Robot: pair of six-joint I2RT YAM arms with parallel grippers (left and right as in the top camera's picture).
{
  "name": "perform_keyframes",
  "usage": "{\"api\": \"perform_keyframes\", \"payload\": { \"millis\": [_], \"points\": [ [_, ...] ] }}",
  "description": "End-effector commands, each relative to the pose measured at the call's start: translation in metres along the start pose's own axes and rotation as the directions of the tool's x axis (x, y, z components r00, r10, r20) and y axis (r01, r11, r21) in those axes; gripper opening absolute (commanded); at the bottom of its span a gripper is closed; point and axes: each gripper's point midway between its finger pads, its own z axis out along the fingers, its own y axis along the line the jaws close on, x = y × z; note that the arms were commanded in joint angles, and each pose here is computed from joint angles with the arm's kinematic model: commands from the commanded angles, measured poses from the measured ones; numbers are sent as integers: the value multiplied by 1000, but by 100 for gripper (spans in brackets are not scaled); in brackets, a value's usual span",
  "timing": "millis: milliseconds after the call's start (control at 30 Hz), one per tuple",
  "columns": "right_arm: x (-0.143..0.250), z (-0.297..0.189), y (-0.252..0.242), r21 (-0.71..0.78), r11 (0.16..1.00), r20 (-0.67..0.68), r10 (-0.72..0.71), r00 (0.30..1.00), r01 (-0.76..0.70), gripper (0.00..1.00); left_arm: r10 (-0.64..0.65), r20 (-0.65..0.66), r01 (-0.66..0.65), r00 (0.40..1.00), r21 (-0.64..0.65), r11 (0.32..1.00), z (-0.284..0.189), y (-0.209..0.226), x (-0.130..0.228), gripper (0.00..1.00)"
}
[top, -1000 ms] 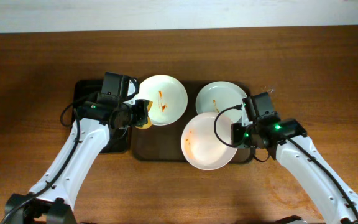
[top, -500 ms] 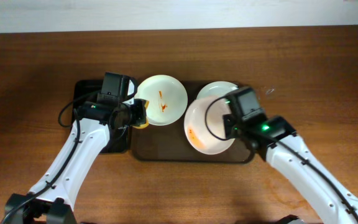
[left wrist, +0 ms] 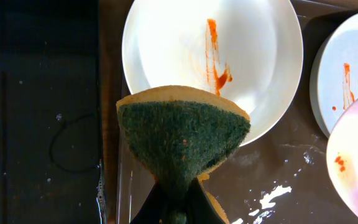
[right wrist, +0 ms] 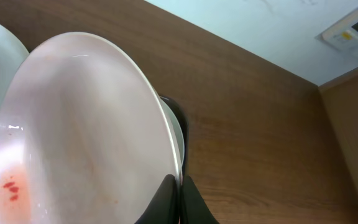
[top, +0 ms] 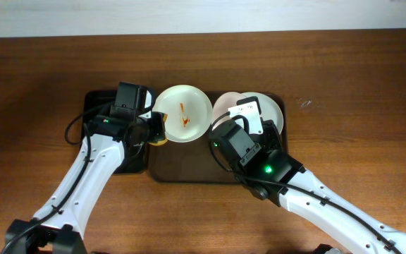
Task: Clean dirty plates on tray and stack at the side
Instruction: 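Carry the scrubbed plate with the right gripper to the table's right side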
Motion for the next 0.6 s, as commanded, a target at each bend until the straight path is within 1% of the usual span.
{"api": "perform_keyframes", "payload": {
  "millis": [0,67,133,300,333,367,400,433,467,500,533,567],
  "points": [
    [-8,-4,1,-2,1000,20,-27,999,27,4,11,4,-11,1000,-12,1000,-1,3,-1,0],
    [-9,-7,4,-6,994,27,-111,993,111,4,11,5,-11,1000,-12,1000,-1,3,-1,0],
    [-14,-12,-2,56,990,49,-135,990,132,4,11,5,-11,1000,-12,1000,-1,3,-1,0],
    [-18,-31,23,32,960,104,-279,955,278,4,11,5,-11,1000,-11,1000,-1,3,-1,0],
    [-24,-35,14,123,950,117,-300,947,286,4,11,5,-11,1000,-12,1000,-1,3,-1,0],
    [-29,-37,5,193,946,124,-286,950,260,4,11,5,-11,1000,-11,1000,-1,3,-1,0],
    [-33,-37,7,181,955,141,-263,954,236,4,10,5,-10,1000,-11,1000,-1,3,-1,0],
    [-34,-36,22,101,964,158,-258,953,244,4,10,5,-10,1000,-11,1000,-1,3,-1,0],
    [-34,-36,25,97,952,157,-302,940,290,4,10,5,-10,1000,-11,1000,-1,3,-1,0],
    [-39,-36,1,233,946,147,-263,954,225,4,10,4,-10,1000,-12,1000,-1,3,-1,0],
    [-42,-34,1,221,960,163,-211,964,173,4,5,4,-4,1000,-8,1000,-1,3,-1,0],
    [-40,-33,14,148,965,164,-242,956,218,4,-1,5,1,1000,-8,1000,-1,3,-1,0]
  ]
}}
